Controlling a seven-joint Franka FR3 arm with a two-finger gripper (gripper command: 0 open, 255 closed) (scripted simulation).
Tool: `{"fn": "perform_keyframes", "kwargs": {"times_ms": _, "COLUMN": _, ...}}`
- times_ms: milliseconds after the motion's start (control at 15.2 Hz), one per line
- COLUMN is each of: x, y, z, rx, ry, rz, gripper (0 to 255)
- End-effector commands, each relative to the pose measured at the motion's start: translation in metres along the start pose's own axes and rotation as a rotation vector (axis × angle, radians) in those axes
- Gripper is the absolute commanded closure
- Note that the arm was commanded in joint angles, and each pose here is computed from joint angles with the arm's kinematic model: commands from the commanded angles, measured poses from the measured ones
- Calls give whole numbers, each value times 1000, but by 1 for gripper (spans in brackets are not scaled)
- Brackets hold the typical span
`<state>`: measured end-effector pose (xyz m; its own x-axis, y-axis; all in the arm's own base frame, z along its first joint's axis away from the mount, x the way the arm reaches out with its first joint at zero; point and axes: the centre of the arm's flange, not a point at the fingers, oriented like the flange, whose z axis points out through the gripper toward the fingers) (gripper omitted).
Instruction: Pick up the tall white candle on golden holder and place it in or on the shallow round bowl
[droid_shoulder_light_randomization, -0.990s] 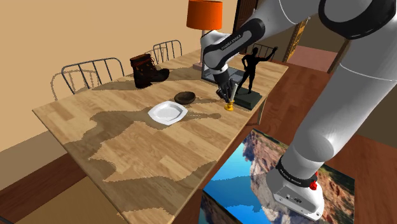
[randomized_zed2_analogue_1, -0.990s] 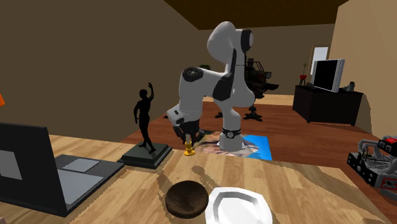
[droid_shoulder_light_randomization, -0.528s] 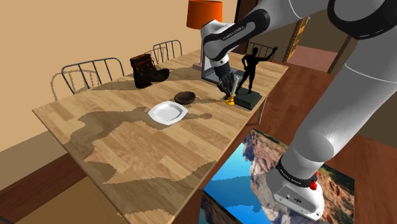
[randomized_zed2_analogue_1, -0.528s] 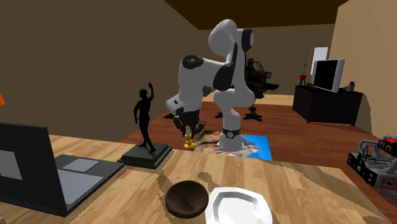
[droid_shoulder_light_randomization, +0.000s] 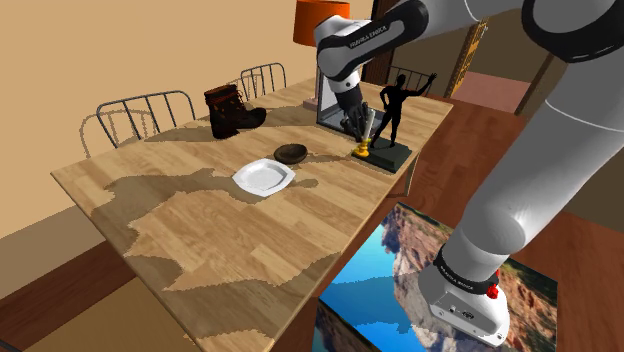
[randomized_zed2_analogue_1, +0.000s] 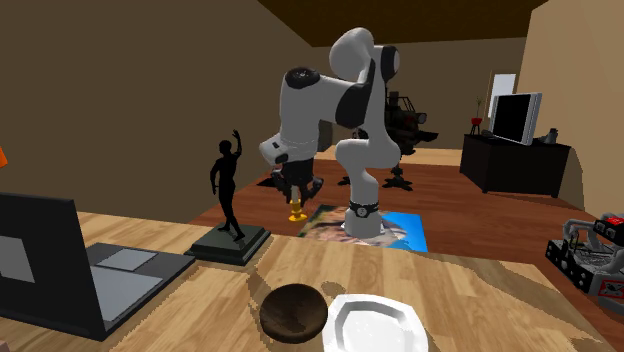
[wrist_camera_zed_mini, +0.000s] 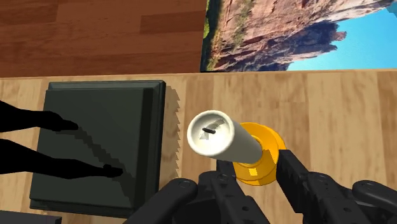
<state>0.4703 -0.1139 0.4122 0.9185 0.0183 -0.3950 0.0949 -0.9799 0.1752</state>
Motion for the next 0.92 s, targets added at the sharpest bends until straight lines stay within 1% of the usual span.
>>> {"fn": "perform_keyframes", "kwargs": {"times_ms": 0, "x": 17, "y": -5, "z": -9, "rx": 0, "ry": 0, "rz": 0, "gripper": 255}}
{"fn": "perform_keyframes", "kwargs": {"times_ms": 858, "x": 171, "y": -46, "z": -72, "rx": 0, "ry": 0, "rz": 0, "gripper": 255}}
